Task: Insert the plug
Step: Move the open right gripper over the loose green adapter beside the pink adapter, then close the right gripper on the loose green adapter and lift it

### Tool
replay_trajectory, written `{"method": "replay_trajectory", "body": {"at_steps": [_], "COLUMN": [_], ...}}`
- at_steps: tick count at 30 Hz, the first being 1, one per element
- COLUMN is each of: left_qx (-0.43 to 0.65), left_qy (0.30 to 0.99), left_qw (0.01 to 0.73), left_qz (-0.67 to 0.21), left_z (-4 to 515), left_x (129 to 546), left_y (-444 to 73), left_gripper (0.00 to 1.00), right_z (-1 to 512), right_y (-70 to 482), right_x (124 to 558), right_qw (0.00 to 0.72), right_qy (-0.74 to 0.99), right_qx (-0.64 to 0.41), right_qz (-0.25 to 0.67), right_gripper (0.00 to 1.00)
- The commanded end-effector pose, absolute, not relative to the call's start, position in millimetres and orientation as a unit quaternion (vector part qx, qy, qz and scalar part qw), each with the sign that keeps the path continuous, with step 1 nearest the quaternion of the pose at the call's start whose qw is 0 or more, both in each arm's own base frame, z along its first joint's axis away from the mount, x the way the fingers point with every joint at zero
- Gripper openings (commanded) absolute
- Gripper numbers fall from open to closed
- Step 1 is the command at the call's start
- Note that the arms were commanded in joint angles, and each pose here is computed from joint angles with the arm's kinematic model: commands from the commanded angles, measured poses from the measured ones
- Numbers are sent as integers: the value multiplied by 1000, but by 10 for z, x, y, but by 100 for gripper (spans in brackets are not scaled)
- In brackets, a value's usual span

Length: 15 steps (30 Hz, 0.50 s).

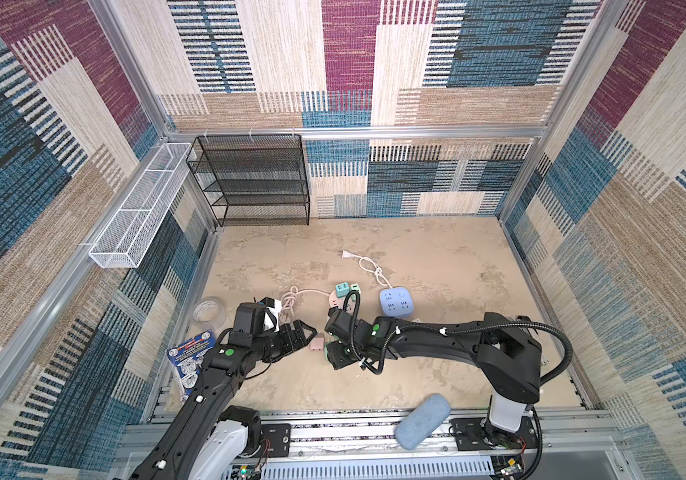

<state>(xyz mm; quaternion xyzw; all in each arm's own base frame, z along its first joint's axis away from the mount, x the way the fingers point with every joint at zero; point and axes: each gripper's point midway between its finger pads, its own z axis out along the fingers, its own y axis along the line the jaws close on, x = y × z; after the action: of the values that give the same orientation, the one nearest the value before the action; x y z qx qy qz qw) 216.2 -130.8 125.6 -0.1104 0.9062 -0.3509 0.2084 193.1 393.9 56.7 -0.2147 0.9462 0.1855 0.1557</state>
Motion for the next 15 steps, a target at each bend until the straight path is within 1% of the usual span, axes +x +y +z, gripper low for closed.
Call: {"method": "replay_trajectory", "body": {"at_steps": [1,8,15], "left_qx": [-116,-114,-115], "left_qy": [901,901,903], "left_qw": [216,219,220], "left_qz": [-358,-356,-352], "left_z": [1293,1327,1322], "left_x": [2207,2231,2213], "left_y": [-1319,-1317,-1298], "left_gripper": [91,92,92], "right_z": [602,459,301], "right_y": [4073,4095,3998], "right_x": [2029,2086,2112], "right_qw": [177,171,166], "right_qy": [941,946,953], "right_qx": [-213,-220,-216], "right_qz": [196,165,131], "right_gripper": [59,58,56]}}
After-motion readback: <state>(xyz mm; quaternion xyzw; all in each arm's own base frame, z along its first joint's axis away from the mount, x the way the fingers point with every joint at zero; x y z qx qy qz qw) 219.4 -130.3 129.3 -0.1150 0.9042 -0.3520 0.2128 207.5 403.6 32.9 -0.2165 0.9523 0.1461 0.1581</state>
